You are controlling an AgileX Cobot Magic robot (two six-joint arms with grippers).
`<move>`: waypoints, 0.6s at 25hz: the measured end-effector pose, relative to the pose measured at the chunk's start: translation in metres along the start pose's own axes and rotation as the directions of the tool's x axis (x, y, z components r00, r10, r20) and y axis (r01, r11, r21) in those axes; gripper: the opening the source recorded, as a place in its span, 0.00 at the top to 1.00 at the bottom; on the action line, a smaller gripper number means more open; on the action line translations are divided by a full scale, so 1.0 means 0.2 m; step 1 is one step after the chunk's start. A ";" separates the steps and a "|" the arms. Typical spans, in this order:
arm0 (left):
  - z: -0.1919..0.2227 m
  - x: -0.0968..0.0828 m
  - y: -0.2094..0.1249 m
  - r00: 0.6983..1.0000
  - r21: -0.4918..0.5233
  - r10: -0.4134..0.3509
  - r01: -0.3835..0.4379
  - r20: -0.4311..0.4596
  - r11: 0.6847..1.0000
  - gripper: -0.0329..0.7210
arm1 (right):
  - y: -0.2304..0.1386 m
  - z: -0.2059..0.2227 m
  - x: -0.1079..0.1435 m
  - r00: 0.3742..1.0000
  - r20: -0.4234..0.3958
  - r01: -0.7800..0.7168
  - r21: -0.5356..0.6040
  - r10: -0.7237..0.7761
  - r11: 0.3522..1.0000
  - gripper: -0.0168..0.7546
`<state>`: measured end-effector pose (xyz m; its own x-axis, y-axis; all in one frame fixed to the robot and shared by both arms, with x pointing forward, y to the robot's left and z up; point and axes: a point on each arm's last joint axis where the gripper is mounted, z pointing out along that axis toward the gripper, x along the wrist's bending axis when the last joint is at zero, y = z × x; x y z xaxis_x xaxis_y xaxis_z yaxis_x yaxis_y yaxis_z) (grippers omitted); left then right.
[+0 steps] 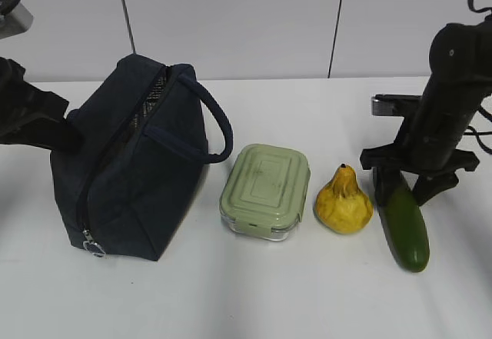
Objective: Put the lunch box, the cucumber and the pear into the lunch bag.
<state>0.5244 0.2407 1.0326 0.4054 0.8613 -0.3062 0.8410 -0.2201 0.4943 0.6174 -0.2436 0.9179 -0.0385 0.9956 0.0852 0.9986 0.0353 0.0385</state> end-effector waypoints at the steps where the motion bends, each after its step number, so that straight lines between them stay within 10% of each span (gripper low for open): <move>1: 0.00 0.00 0.00 1.000 -0.001 0.000 0.000 -0.001 1.000 0.98 | 0.00 0.01 0.00 1.000 -0.004 -0.003 0.010 0.003 1.000 0.36; 8: 0.00 0.00 0.00 1.000 -0.002 -0.001 0.001 0.000 1.000 0.98 | 0.01 0.00 0.01 1.000 -0.004 -0.001 0.047 0.001 0.999 0.45; 15: 0.00 0.00 0.00 1.000 -0.008 -0.008 0.008 0.006 1.000 0.98 | 0.13 -0.53 0.18 0.995 -0.035 0.087 -0.191 -0.095 0.978 0.45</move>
<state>0.5248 0.2401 1.0331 0.4005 0.8605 -0.3147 0.8415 -0.2096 0.4979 0.6389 -0.2150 1.0274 -0.1346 0.9841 0.1157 0.9663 0.1044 0.2355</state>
